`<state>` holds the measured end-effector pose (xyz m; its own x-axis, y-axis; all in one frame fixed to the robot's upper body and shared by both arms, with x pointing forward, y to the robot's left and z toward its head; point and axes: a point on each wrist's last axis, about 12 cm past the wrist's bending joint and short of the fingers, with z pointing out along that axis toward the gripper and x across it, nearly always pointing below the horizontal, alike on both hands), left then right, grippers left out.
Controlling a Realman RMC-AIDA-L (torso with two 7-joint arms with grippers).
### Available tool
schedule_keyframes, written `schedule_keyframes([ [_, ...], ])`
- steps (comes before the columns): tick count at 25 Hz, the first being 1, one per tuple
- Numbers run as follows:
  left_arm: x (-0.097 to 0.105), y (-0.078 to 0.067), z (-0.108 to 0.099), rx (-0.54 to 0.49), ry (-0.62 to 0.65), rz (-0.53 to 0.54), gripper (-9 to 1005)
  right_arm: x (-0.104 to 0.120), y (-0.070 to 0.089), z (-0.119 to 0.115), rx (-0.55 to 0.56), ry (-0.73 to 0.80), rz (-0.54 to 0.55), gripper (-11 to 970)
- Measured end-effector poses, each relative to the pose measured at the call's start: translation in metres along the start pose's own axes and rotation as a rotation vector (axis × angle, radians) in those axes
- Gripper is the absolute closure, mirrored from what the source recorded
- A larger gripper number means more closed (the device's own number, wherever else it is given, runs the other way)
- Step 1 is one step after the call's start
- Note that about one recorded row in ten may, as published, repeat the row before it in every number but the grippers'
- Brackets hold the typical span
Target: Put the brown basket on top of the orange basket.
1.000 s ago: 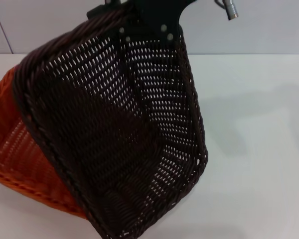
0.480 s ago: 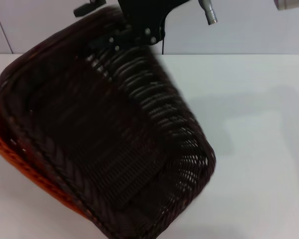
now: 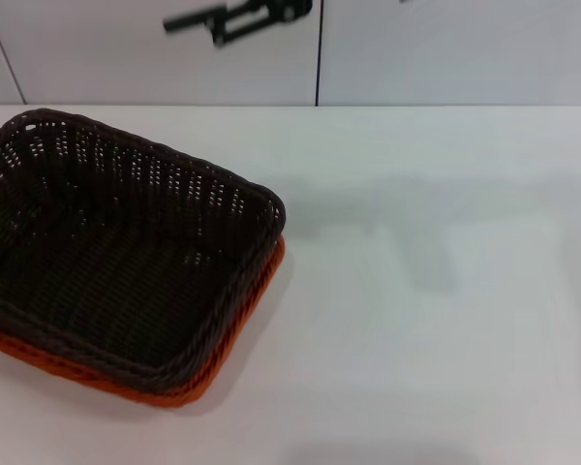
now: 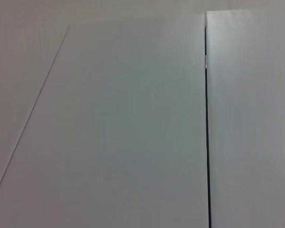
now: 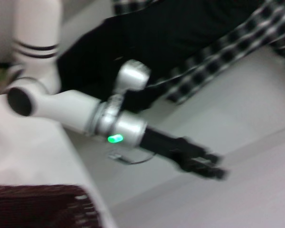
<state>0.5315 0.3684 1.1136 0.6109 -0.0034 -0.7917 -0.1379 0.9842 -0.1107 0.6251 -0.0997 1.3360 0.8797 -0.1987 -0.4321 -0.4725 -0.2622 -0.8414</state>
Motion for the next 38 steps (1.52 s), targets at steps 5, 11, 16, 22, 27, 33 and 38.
schedule_keyframes([
  [5,-0.001,0.002,0.001,-0.017,-0.010,0.005,353,0.014,0.007,-0.040,0.282,-0.028,0.056,237],
  [11,-0.004,0.012,-0.005,-0.059,-0.017,0.019,354,0.051,0.069,-0.104,0.760,0.027,0.228,238],
  [16,-0.005,0.018,-0.021,-0.069,-0.005,0.023,354,0.091,0.148,-0.143,1.127,0.101,0.489,238],
  [22,-0.003,0.020,-0.045,-0.074,0.028,0.008,355,0.119,0.222,-0.149,1.394,0.271,0.698,239],
  [27,-0.001,0.022,-0.057,-0.082,0.071,-0.015,355,0.130,0.246,-0.150,1.537,0.354,0.821,240],
  [33,0.001,0.024,-0.062,-0.094,0.091,-0.042,356,0.135,0.248,-0.141,1.582,0.360,0.878,241],
  [38,0.005,0.032,-0.065,-0.130,0.146,-0.036,356,0.142,0.239,-0.121,1.578,0.372,0.913,243],
])
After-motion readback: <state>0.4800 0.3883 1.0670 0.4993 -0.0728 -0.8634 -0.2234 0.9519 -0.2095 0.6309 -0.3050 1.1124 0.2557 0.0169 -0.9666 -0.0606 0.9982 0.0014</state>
